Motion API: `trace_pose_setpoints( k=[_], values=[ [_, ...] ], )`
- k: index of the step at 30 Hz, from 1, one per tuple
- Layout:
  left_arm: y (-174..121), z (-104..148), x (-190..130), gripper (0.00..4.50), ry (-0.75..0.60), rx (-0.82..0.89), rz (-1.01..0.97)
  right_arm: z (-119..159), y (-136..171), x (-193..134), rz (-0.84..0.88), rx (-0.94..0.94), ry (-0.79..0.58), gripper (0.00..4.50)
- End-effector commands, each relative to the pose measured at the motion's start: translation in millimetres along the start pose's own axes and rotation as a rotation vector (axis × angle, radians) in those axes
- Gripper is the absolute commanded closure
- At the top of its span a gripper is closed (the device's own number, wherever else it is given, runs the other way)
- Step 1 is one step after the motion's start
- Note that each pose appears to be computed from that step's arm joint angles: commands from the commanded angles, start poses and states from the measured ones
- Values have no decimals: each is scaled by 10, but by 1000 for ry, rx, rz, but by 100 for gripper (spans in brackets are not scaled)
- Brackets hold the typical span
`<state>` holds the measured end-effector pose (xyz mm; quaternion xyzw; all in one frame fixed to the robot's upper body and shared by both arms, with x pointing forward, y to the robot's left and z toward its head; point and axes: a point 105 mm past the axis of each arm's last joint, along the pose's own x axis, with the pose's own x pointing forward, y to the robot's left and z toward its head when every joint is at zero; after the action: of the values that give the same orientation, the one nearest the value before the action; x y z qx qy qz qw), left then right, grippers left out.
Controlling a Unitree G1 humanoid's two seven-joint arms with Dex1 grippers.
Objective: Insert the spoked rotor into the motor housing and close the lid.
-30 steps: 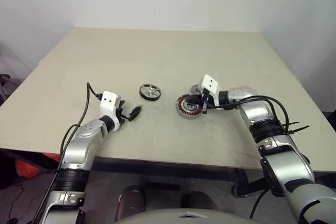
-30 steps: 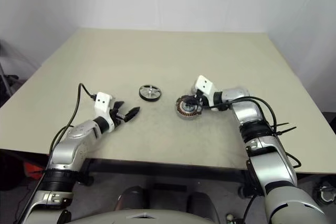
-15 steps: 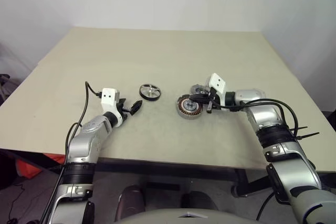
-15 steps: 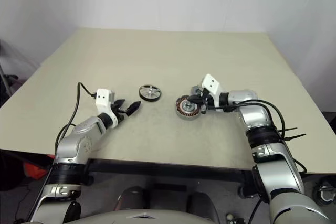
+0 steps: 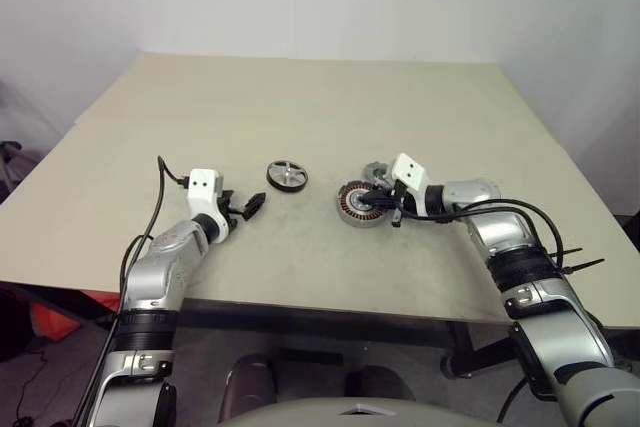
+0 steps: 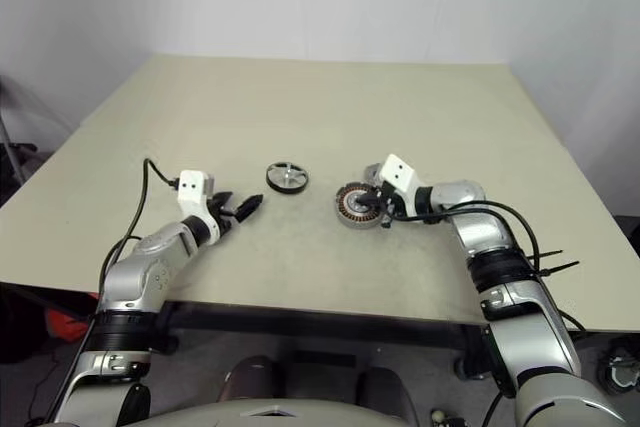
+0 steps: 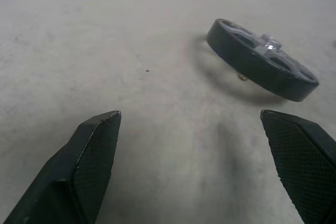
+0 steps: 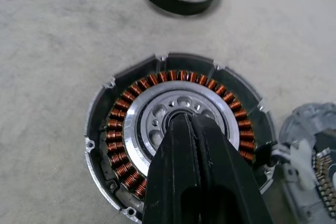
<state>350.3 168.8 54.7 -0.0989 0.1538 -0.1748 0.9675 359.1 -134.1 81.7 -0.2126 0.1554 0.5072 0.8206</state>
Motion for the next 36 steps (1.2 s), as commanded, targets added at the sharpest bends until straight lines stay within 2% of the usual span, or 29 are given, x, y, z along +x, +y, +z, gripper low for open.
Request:
trace_pose_setpoints(
  k=[1,6,13,23,26,29,32,35,36],
  values=[
    [-9,113,5,0,-34,5,-6,292,-39,-65,-5,-64,-73,446],
    [-15,106,8,0,-30,4,-9,230,-13,-23,1,-44,-58,446],
    [22,117,1,0,-32,5,4,-179,60,99,2,30,43,446],
    [63,93,4,0,-25,0,17,408,-136,-106,-44,-68,-105,446],
    [48,78,10,0,-22,0,14,449,-88,-117,-27,-81,-111,446],
    [42,66,10,0,-18,1,13,355,-1,-66,-4,-61,-88,446],
    [45,66,6,0,-17,1,15,128,133,34,36,19,-51,446],
    [48,70,-2,0,-18,3,17,-205,156,98,6,45,38,446],
    [48,69,-6,0,-18,8,16,-182,148,93,2,46,26,446]
  ],
)
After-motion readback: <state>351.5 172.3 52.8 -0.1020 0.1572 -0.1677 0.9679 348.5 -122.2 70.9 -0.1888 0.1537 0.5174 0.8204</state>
